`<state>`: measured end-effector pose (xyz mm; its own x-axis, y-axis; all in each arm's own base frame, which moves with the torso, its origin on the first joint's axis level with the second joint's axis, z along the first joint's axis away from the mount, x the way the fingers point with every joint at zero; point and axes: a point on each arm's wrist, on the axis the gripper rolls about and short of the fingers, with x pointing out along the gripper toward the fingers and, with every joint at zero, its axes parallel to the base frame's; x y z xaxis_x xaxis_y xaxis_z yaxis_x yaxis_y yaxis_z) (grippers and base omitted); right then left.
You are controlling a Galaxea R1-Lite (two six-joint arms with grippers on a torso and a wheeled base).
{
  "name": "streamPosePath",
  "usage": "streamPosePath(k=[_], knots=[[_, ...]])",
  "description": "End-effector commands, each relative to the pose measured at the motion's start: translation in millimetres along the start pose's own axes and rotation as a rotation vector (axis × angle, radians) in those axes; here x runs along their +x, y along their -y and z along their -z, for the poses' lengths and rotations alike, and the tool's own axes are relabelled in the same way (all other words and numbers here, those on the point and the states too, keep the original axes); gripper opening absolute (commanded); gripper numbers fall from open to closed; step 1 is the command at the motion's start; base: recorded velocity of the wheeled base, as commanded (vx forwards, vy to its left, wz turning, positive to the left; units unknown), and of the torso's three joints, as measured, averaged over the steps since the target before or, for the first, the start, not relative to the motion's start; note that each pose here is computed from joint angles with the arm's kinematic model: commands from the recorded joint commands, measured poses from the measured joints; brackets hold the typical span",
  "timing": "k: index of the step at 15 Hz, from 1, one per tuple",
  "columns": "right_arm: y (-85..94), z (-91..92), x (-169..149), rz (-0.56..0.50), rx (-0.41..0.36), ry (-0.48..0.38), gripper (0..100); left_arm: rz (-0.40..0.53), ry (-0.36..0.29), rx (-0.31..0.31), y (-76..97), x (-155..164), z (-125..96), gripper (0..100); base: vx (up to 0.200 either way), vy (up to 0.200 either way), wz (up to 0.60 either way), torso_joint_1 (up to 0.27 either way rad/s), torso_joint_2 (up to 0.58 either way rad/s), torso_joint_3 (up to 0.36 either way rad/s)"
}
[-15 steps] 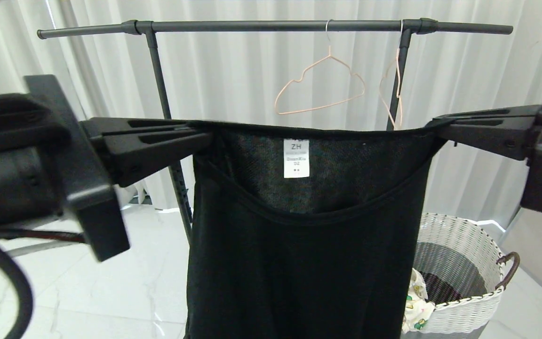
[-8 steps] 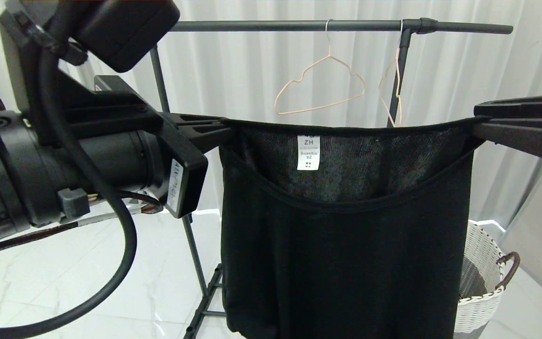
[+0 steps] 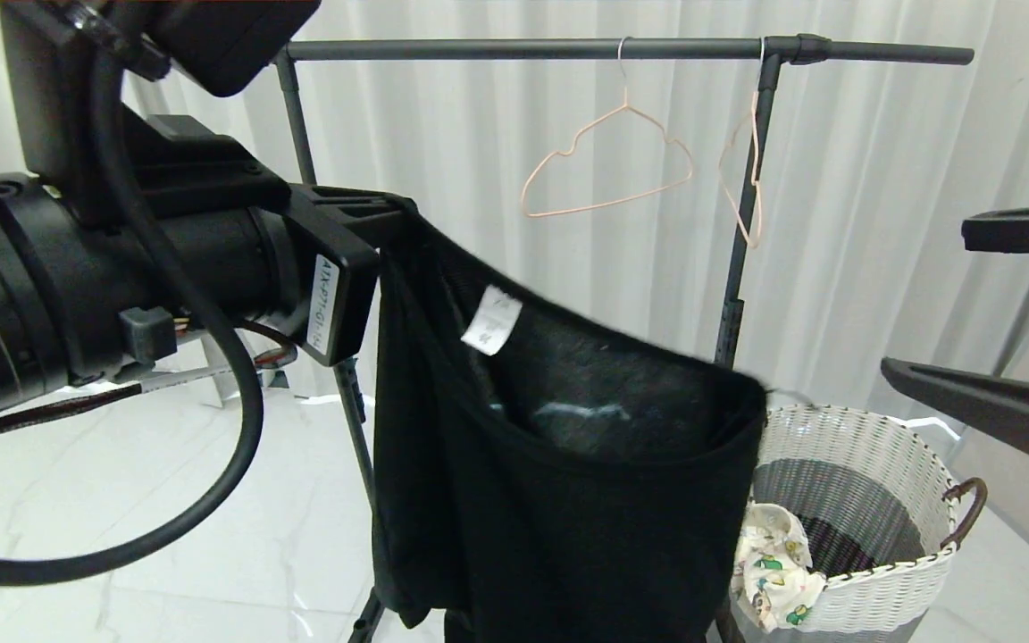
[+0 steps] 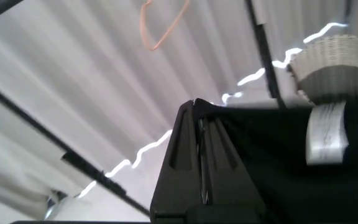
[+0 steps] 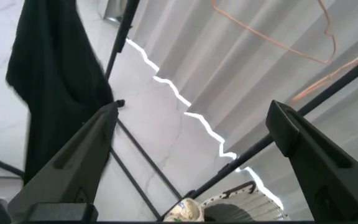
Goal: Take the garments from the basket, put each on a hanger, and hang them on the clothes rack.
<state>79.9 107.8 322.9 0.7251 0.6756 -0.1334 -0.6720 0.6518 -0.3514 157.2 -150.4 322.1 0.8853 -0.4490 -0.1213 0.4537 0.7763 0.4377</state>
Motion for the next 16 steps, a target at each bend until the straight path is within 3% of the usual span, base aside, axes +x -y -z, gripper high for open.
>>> streamPosePath(k=[1,4,5,6,7,8,9,11,12,14,16], knots=[[1.2,10.5,-21,0.007,0.005,0.020,100,-0.060,-0.036,-0.006,-11.8,4,8,0,0.000,0.000,0.00,0.000,0.00,0.000],[4.6,12.7,-30,0.039,0.021,0.036,100,-0.092,-0.072,-0.006,-17.8,6,17,0,0.000,0.000,0.00,0.000,0.00,0.000],[8.8,19.9,-31,0.112,0.027,-0.005,100,-0.102,-0.080,-0.006,-18.8,5,18,0,0.000,0.000,0.00,0.000,0.00,0.000],[18.8,33.9,-30,0.292,0.037,-0.105,100,-0.132,-0.092,-0.008,-22.1,0,22,0,0.000,0.000,0.00,0.000,0.00,0.000],[27.5,38.9,-30,0.405,0.047,-0.159,100,-0.150,-0.104,-0.010,-25.4,-5,27,0,0.000,0.000,0.00,0.000,0.00,0.000],[27.5,38.9,-30,0.405,0.047,-0.159,100,-0.150,-0.104,-0.010,-25.4,-5,27,0,0.000,0.000,0.00,0.000,0.00,0.000],[48.7,57.2,-31,0.612,0.079,-0.343,100,-0.208,-0.142,0.026,-36.1,-24,44,0,0.000,0.000,0.00,0.000,0.00,0.000],[56.9,79.2,-36,0.715,0.107,-0.505,100,-0.253,-0.179,0.085,-41.7,-45,60,0,0.000,0.000,0.00,0.000,0.00,0.000],[57.8,89.9,-38,0.742,0.098,-0.564,100,-0.270,-0.188,0.086,-43.4,-52,65,0,0.000,0.000,0.00,0.000,0.00,0.000],[56.2,98.3,-43,0.778,0.078,-0.586,100,-0.319,-0.232,0.062,-53.3,-54,77,0,0.000,0.000,0.00,0.000,0.00,0.000],[54.7,101.0,-47,0.807,0.077,-0.565,100,-0.317,-0.234,0.039,-62.3,-55,82,0,0.000,0.000,0.00,0.000,0.00,0.000]])
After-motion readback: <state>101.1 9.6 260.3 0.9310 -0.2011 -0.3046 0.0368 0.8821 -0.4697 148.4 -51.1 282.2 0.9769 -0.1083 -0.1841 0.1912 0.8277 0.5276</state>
